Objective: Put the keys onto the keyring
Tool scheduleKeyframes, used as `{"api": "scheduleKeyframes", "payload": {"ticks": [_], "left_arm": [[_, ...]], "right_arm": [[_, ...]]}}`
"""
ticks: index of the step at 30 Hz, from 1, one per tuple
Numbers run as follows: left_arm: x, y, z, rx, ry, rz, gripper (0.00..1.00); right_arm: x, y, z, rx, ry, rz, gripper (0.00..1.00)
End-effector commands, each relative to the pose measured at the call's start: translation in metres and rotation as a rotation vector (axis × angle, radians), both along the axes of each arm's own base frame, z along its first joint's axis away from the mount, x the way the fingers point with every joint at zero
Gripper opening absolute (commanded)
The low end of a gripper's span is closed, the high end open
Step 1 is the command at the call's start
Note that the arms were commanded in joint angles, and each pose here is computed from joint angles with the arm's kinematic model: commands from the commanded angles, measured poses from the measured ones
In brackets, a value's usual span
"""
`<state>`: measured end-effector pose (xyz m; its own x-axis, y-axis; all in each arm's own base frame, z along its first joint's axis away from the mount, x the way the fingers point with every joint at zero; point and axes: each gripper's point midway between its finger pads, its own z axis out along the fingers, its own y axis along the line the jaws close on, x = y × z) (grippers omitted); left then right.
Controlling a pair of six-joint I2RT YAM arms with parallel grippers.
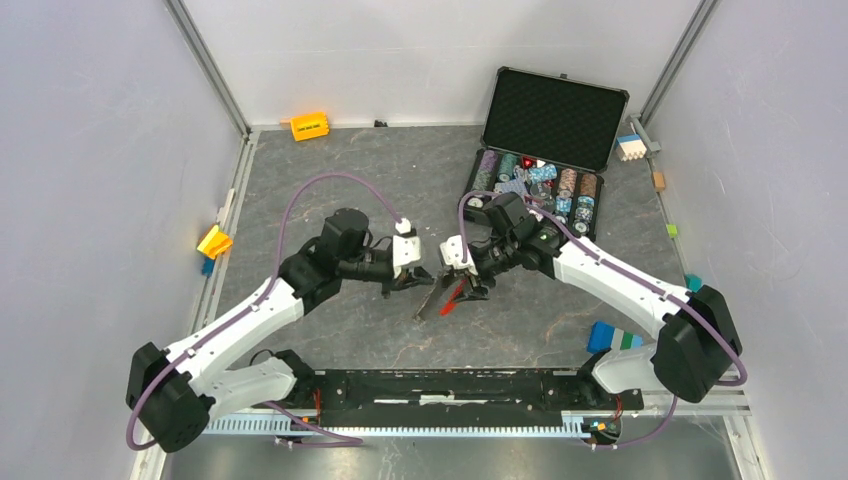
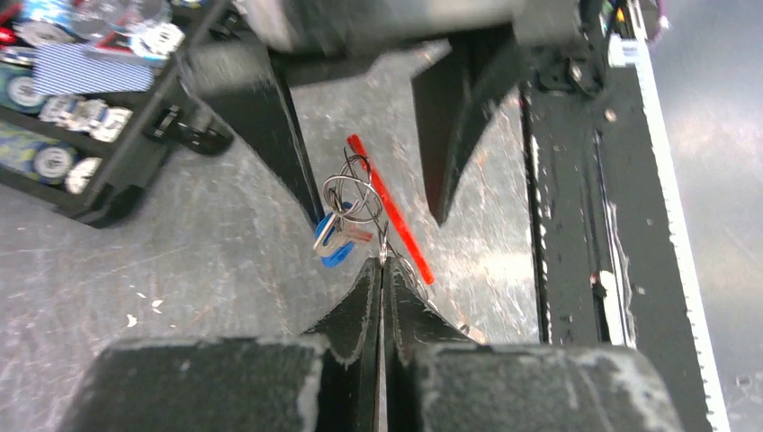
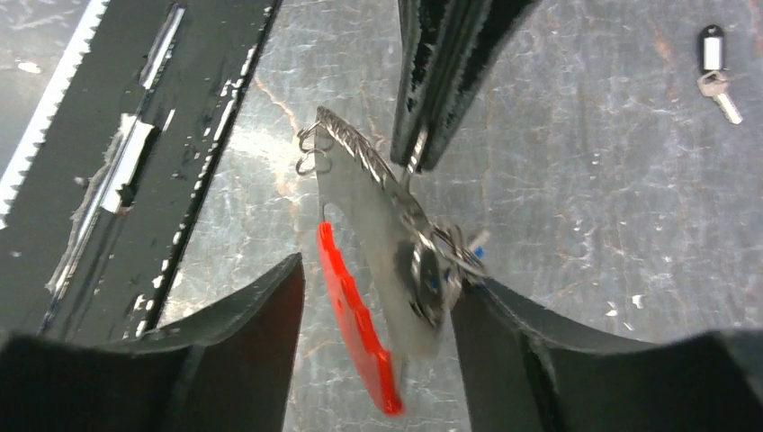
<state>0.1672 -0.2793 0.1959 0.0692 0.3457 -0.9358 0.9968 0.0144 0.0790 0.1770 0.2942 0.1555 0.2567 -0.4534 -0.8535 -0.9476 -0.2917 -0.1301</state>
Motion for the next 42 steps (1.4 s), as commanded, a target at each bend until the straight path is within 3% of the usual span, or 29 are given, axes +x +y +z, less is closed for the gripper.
{"api": "scheduleKeyframes", "payload": {"ticks": [1, 4, 18, 22, 32, 42], "left_arm": [[0.02, -0.008, 0.034, 0.004, 0.047, 0.152, 0.02], [0.027, -0.006, 0.028, 0.064, 0.066, 0.206, 0.02], [0.015, -0.002, 0.013, 0.158, 0.074, 0.162, 0.02], [0.019, 0.0, 0.014, 0.164, 0.045, 0.173, 0.02], [0.019, -0.007, 0.021, 0.114, 0.045, 0.169, 0.02], [0.003, -0.016, 0.022, 0.079, 0.08, 0.061, 0.02]], "right_arm": [[0.019, 0.007, 0.028, 0.028, -0.081, -0.033, 0.71], [0.031, 0.004, 0.04, 0.039, -0.143, -0.096, 0.76], [0.057, -0.011, 0.08, 0.06, -0.307, -0.232, 0.76], [0.043, -0.012, 0.08, 0.066, -0.292, -0.161, 0.7], [0.001, -0.01, 0.062, 0.085, -0.181, 0.034, 0.41], [0.005, -0.005, 0.042, 0.05, -0.111, 0.041, 0.38]]}}
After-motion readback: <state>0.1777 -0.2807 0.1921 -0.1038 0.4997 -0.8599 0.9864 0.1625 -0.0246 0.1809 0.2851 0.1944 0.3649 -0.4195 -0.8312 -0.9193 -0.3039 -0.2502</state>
